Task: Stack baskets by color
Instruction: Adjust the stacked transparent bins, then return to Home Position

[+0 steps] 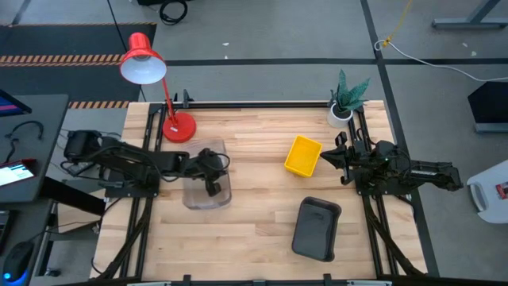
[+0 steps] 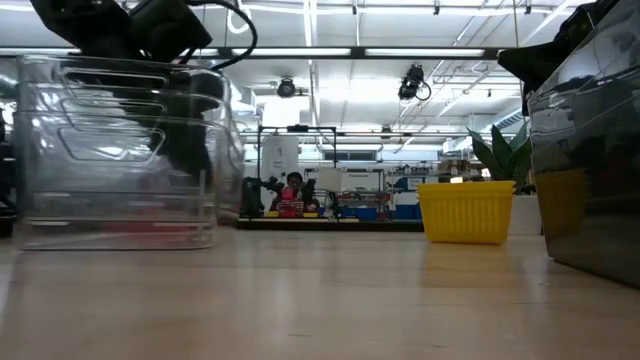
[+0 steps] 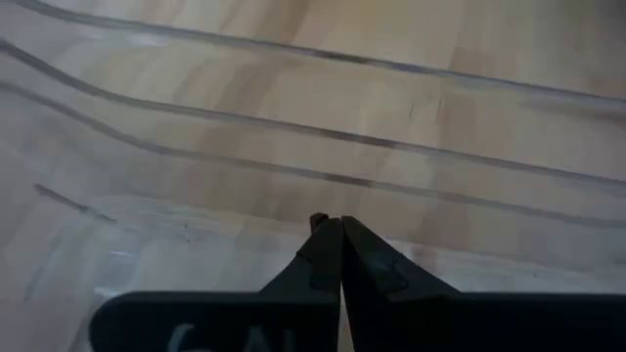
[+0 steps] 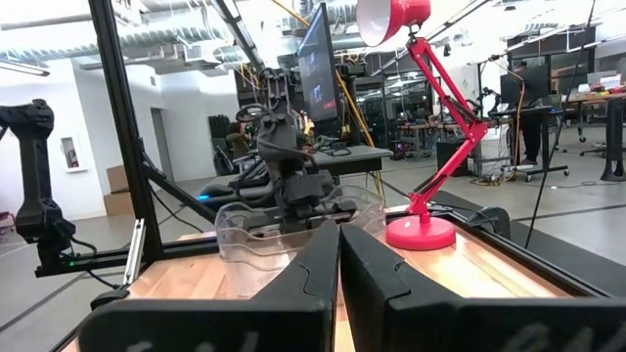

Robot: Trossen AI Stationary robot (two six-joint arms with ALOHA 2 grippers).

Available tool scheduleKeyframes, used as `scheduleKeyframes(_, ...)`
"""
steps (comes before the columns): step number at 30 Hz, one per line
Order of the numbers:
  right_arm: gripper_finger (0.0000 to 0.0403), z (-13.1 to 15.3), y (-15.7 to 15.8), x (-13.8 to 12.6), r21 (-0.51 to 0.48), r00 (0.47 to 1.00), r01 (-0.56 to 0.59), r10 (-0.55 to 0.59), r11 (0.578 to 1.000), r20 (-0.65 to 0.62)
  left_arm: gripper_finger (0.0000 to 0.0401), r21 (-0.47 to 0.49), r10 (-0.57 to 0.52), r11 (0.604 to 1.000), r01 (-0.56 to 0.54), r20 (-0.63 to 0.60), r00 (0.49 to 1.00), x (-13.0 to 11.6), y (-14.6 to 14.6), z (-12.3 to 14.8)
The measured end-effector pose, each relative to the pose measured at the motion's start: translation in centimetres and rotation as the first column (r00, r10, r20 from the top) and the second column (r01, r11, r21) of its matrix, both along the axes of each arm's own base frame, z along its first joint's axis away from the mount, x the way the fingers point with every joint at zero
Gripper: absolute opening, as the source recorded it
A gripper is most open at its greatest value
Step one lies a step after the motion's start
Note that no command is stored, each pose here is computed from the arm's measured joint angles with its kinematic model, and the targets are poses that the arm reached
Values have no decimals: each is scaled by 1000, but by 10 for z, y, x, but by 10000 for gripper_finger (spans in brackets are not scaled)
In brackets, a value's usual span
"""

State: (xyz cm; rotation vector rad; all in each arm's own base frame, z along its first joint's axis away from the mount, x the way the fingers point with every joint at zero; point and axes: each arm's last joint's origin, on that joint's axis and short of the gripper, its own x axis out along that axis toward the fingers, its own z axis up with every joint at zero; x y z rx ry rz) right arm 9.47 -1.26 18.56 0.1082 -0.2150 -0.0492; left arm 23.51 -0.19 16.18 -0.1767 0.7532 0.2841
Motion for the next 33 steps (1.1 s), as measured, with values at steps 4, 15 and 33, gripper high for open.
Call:
scheduleKeyframes(4, 18, 0, 0, 0, 0, 1000, 0, 0, 1000, 0, 4, 31, -24, 999, 23, 56, 998, 10, 4, -3)
scheduleKeyframes(15, 18, 0, 0, 0, 0, 1000, 0, 0, 1000, 0, 4, 63, -97, 994, 86, 200, 975, 29, 14, -3)
scheduleKeyframes(33, 18, 0, 0, 0, 0, 1000, 0, 0, 1000, 0, 4, 11, -102, 994, 110, 464, 880, -35, 9, 37)
